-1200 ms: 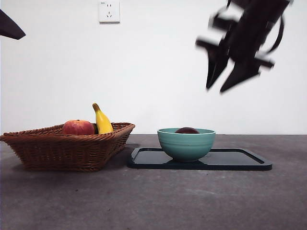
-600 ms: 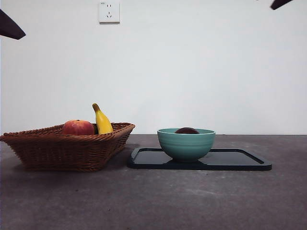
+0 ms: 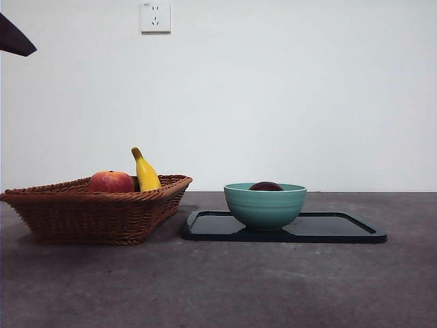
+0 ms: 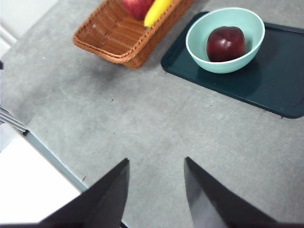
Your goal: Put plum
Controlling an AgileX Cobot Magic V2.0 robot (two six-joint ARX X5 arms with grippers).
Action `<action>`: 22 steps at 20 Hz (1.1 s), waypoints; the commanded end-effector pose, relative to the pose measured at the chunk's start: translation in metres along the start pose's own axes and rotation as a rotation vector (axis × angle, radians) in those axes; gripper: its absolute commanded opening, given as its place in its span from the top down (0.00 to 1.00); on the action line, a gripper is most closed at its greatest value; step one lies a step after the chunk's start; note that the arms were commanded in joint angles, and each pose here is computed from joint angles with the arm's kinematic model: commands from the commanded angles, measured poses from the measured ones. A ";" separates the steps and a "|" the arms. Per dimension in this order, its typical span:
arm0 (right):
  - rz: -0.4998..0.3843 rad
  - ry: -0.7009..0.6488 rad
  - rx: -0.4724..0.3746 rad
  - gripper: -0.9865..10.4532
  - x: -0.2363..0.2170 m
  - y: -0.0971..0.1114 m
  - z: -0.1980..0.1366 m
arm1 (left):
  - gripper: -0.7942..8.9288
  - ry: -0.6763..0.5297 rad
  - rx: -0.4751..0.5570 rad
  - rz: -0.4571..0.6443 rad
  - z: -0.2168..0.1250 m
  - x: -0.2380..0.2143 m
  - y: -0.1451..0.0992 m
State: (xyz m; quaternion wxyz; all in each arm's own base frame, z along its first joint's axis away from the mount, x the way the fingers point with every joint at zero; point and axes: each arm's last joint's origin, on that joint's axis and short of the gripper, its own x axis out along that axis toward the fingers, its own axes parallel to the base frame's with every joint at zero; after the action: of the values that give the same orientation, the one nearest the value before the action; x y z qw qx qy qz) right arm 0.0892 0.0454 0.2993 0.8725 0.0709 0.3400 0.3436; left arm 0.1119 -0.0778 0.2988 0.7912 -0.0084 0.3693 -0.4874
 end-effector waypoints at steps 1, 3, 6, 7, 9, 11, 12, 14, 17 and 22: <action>0.008 -0.003 -0.010 0.75 0.000 0.001 0.001 | 0.48 -0.008 0.017 -0.008 0.003 -0.001 -0.001; 0.008 -0.001 -0.009 0.75 0.000 0.001 0.001 | 0.48 -0.008 0.017 -0.008 0.003 -0.001 -0.001; 0.008 -0.001 -0.009 0.75 0.000 0.001 0.001 | 0.48 -0.008 0.017 -0.008 0.003 -0.001 -0.001; 0.008 -0.001 -0.009 0.75 0.000 0.001 0.001 | 0.48 -0.008 0.017 -0.008 0.003 -0.001 -0.001; 0.008 -0.001 -0.009 0.75 0.000 0.001 0.001 | 0.48 -0.008 0.016 -0.007 0.003 -0.001 -0.001; 0.008 -0.001 -0.009 0.75 0.000 0.001 0.001 | 0.48 -0.011 0.010 -0.007 0.003 -0.001 -0.001; 0.008 -0.001 -0.009 0.75 0.000 0.001 0.001 | 0.48 -0.017 0.003 -0.007 0.004 0.000 -0.001; 0.008 -0.001 -0.009 0.75 0.000 0.001 0.001 | 0.48 -0.065 -0.026 -0.008 0.010 0.000 -0.001; 0.008 -0.001 -0.008 0.75 0.000 0.001 0.001 | 0.48 -0.140 -0.034 0.004 0.027 0.001 0.001; 0.008 -0.001 -0.009 0.75 0.000 0.001 0.001 | 0.48 -0.107 -0.054 0.090 0.073 0.021 0.011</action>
State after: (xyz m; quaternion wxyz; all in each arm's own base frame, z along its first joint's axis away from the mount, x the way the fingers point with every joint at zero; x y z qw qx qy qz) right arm 0.0893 0.0455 0.2992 0.8723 0.0710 0.3406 0.3436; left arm 0.1664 -0.1102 0.3307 0.8297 -0.0357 0.3450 -0.4374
